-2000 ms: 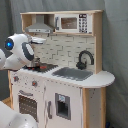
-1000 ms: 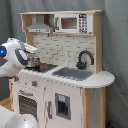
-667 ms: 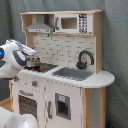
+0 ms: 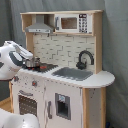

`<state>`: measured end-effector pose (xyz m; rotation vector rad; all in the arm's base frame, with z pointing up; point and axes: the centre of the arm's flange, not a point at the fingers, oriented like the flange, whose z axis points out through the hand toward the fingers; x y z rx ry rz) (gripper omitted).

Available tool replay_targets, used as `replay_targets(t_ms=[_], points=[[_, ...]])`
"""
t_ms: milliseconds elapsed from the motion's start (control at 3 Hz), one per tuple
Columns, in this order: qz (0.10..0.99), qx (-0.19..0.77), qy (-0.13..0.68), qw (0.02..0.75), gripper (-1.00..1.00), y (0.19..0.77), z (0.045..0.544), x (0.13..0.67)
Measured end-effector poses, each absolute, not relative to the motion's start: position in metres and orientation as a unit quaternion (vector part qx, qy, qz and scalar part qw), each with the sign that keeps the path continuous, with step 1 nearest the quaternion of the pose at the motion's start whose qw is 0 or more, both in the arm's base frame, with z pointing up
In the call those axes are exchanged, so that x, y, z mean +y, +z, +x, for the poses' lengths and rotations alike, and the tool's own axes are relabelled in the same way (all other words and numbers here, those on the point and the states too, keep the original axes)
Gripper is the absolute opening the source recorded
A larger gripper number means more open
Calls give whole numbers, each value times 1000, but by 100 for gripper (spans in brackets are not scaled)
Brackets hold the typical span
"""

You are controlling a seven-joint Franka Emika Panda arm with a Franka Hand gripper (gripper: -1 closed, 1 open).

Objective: Play with the kitchen

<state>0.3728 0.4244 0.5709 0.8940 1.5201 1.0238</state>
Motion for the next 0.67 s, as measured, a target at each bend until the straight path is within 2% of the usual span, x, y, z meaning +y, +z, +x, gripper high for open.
replay_targets(t_ms=[667], points=[[424, 602, 450, 506, 100, 571, 381, 460]])
